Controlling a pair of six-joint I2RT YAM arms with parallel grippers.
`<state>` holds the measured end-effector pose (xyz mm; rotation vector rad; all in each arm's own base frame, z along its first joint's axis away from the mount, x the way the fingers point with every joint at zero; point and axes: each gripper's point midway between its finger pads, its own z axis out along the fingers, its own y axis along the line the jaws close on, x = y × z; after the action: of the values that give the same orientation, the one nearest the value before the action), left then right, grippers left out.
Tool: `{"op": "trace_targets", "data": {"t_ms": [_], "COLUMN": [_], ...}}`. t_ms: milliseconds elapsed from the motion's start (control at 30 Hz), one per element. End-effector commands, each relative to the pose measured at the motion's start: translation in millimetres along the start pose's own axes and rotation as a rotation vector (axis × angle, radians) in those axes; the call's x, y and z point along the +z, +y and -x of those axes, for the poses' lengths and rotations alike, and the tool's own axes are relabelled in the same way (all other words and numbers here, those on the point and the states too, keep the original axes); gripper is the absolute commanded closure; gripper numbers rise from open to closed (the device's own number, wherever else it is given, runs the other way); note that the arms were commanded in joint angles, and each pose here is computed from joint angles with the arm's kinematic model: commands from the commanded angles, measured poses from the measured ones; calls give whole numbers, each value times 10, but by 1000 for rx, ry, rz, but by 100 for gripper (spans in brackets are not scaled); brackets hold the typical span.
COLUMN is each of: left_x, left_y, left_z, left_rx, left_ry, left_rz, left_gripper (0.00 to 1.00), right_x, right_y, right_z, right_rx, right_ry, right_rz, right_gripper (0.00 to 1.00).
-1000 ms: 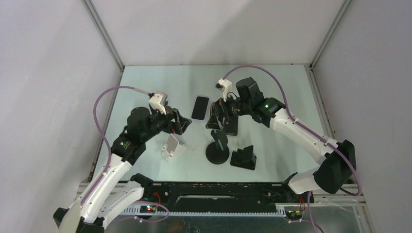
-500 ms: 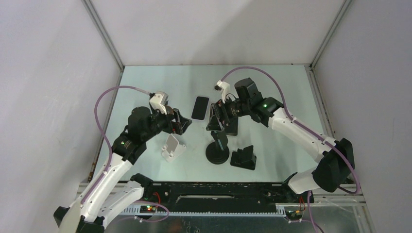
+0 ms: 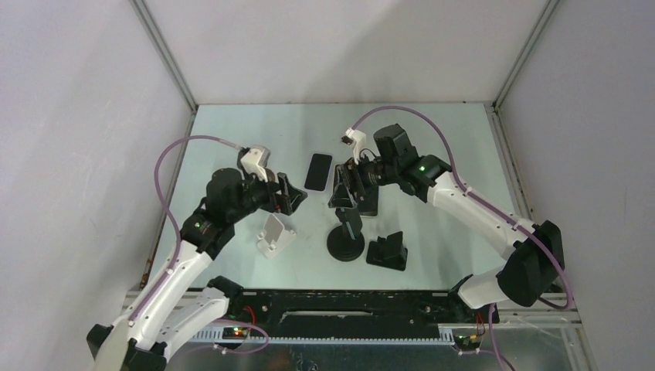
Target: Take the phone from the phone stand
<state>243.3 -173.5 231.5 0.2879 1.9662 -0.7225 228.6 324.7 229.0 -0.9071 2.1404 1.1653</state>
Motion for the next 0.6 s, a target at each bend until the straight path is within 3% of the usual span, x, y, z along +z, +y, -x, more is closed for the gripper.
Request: {"op": "trace_targets", "data": {"t_ms": [0,167,333,567], "left_x": [-35,36,184,196], "left_y": [-192,-323,-169,-415], "left_z": [159,154,48,-53], "left_rx": [38,1,-48,-25], "left_ry": [-48,-50,-49,-62], "left_rz": [-96,-175,-111,-235], "left_gripper": [2,2,2,2], "right_x": [-89,-107,-110,-149], "right_y": [52,124,196,293], "right_z": [9,3,-50,-129], "right_rx": [-9,-24,-25,-54], "right_ry": [-12,-9,14,41], "right_rz": [5,42,86,116], "right_gripper": [40,60,99,100]}}
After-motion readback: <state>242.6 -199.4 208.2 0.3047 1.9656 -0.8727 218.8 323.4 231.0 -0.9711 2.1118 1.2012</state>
